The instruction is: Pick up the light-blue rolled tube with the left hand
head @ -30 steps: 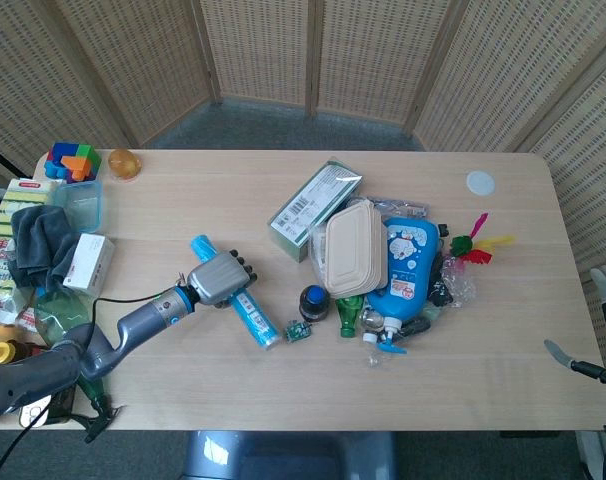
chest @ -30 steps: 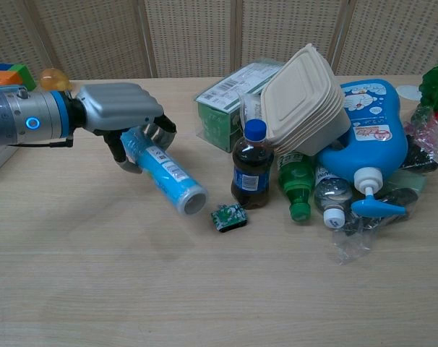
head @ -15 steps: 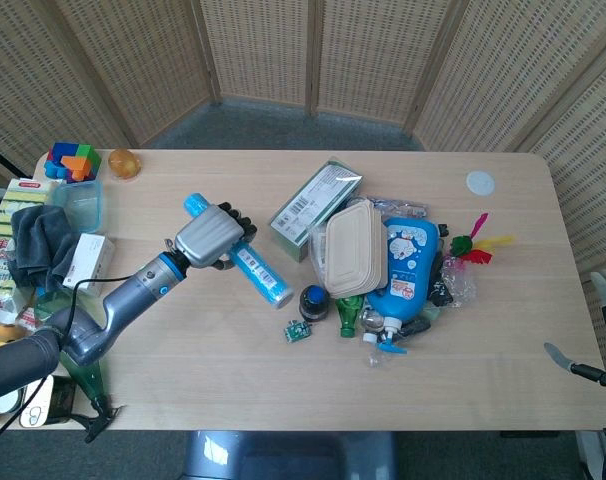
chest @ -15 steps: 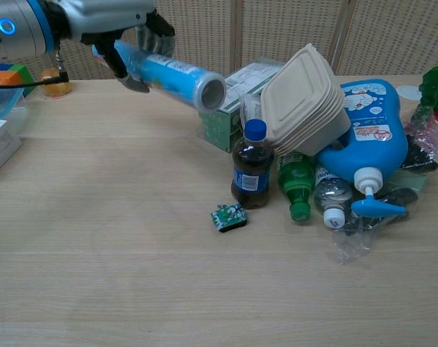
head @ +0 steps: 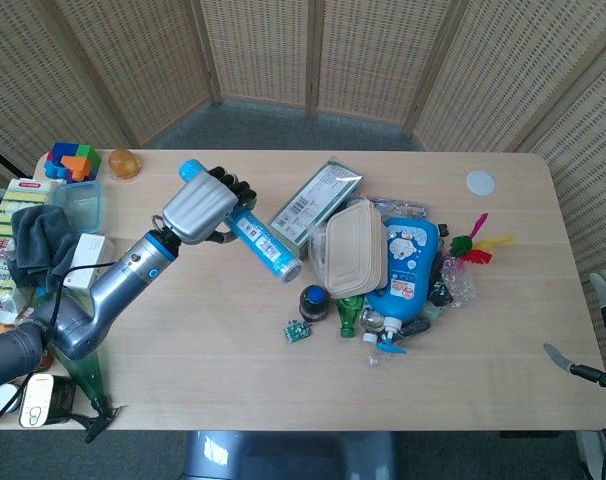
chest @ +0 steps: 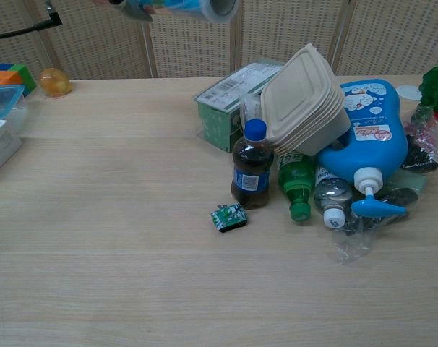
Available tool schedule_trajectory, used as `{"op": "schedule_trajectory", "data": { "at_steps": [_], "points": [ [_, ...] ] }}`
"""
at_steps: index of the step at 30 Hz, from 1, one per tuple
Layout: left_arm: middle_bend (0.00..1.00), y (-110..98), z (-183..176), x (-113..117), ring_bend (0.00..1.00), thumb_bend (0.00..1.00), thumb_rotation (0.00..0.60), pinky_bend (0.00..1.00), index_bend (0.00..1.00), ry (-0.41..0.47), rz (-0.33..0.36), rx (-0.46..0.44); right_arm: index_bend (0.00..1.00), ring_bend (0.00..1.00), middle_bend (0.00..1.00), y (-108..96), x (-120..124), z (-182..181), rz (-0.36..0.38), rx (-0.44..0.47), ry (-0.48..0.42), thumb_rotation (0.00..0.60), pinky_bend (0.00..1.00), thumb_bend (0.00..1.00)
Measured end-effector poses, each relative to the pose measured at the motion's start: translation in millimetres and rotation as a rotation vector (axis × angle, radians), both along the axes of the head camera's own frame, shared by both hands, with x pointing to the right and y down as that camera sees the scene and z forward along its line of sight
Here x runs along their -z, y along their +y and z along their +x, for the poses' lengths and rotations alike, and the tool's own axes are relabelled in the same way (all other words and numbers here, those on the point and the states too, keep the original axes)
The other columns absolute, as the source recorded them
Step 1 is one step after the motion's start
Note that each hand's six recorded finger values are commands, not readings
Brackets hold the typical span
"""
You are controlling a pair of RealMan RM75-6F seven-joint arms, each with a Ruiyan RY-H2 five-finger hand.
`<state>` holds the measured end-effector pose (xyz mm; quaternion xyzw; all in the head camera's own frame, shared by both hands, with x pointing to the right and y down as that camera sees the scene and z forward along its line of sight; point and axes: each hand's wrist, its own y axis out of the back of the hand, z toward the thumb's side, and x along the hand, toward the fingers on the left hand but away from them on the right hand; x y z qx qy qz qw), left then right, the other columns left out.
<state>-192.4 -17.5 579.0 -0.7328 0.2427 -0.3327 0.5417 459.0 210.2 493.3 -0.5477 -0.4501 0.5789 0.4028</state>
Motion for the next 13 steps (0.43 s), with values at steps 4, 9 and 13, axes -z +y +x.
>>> {"op": "schedule_trajectory", "data": {
  "at_steps": [4,9,13],
  "points": [
    [0.63,-4.8,1.2,10.9,0.57,0.43,0.600,0.39,0.76,0.015,0.022,0.004,0.00,0.00,0.00,0.4,-0.1,0.3,0.000,-0.002,0.000,0.391,0.00,0.14],
    [0.63,-6.8,2.7,17.3,0.57,0.43,0.600,0.39,0.76,0.024,0.029,0.004,0.00,0.00,0.00,0.4,-0.3,-0.1,-0.001,-0.001,0.001,0.392,0.00,0.14],
    [0.63,-6.4,2.9,19.3,0.57,0.43,0.600,0.39,0.76,0.025,0.031,0.001,0.00,0.00,0.00,0.1,0.1,-0.1,0.000,0.000,0.001,0.389,0.00,0.15]
  ]
}}
